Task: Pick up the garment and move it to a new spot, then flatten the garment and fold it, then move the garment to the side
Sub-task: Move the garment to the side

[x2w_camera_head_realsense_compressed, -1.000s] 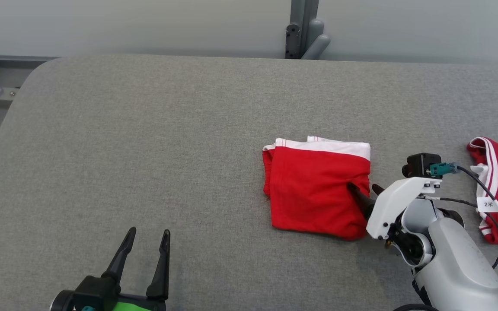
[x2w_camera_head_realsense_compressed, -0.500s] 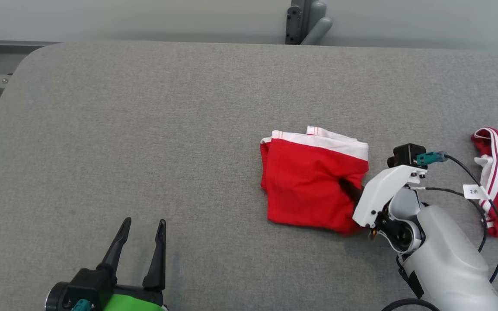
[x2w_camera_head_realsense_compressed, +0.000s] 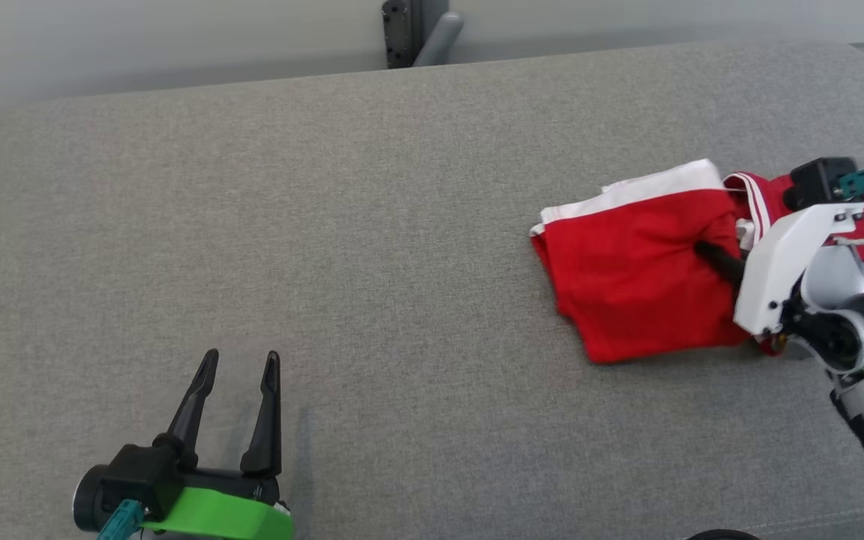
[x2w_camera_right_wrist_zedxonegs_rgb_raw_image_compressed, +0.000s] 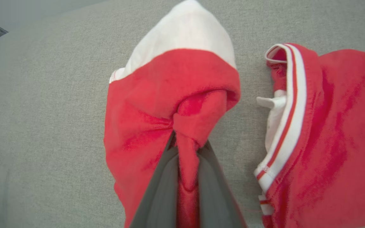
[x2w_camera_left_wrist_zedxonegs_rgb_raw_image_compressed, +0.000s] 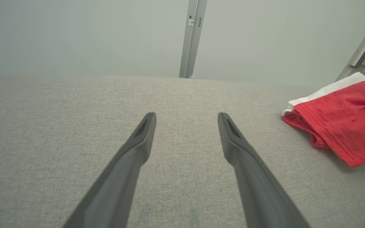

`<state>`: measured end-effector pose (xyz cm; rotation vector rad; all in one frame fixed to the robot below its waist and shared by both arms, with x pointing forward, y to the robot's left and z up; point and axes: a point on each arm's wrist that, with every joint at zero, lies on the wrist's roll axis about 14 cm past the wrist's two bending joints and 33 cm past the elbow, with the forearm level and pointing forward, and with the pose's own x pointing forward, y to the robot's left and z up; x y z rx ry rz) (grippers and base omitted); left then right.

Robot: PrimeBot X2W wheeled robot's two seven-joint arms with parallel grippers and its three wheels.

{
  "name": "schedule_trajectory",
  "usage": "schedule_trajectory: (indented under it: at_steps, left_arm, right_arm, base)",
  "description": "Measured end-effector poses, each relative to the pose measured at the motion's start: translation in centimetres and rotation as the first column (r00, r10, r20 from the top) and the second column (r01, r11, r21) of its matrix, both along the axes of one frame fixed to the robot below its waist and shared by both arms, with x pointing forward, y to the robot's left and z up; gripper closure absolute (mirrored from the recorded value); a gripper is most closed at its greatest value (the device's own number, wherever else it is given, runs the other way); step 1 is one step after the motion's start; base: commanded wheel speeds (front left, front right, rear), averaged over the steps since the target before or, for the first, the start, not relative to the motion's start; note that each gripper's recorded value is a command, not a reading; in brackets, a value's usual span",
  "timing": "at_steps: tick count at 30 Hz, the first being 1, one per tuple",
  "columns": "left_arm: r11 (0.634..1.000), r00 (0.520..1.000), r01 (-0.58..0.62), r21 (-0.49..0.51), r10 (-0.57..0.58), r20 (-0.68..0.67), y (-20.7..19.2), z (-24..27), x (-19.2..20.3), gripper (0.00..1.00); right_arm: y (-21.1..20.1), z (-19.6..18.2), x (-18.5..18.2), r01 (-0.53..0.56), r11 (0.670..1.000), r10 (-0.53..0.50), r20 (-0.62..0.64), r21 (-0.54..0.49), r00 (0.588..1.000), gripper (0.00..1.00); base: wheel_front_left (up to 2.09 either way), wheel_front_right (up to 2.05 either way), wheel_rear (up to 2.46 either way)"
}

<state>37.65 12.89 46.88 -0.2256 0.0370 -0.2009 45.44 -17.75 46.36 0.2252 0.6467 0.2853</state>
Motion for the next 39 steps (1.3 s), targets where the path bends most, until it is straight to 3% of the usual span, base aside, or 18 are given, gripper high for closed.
schedule_trajectory:
  at_steps: [3,8,23,28,32,37,39]
  left_arm:
    - [1.000,1.000,0.028,-0.014,-0.028,0.000,-1.1,-0.1,0.9,0.00]
    - [0.998,0.998,0.057,-0.024,-0.057,-0.021,-2.2,-1.0,1.8,0.00]
    - [0.995,0.993,0.094,-0.018,-0.095,-0.063,-2.8,-3.0,3.2,0.00]
    - [0.996,0.993,0.094,-0.006,-0.094,-0.077,-2.4,-3.7,3.5,0.00]
    - [0.995,0.992,0.097,-0.002,-0.097,-0.083,-2.3,-4.1,4.0,0.00]
    - [0.997,0.993,0.075,0.010,-0.074,-0.095,-1.4,-4.7,4.2,0.00]
    - [0.998,0.993,0.065,0.014,-0.064,-0.099,-1.0,-4.8,4.2,0.00]
  right_arm:
    - [-3.7,1.2,0.3,0.039,0.996,-0.040,-0.009,-0.084,0.999,1.00]
    - [-6.2,3.2,1.4,0.070,0.987,-0.073,-0.014,-0.144,0.997,1.00]
    - [-12.3,2.9,1.5,0.217,0.957,-0.240,-0.102,-0.193,0.965,1.00]
    - [-15.3,1.9,1.2,0.267,0.919,-0.316,-0.135,-0.291,0.939,1.00]
    - [-18.1,0.3,0.8,0.281,0.867,-0.371,-0.159,-0.411,0.915,1.00]
    - [-19.6,-1.7,1.8,0.278,0.804,-0.379,-0.092,-0.526,0.921,1.00]
    - [-19.8,-2.7,1.7,0.270,0.795,-0.383,-0.104,-0.543,0.918,1.00]
  base:
    - [0.00,0.00,0.00]
    - [0.00,0.00,0.00]
    - [0.00,0.00,0.00]
    - [0.00,0.00,0.00]
    - [0.00,0.00,0.00]
    - [0.00,0.00,0.00]
    - [0.00,0.00,0.00]
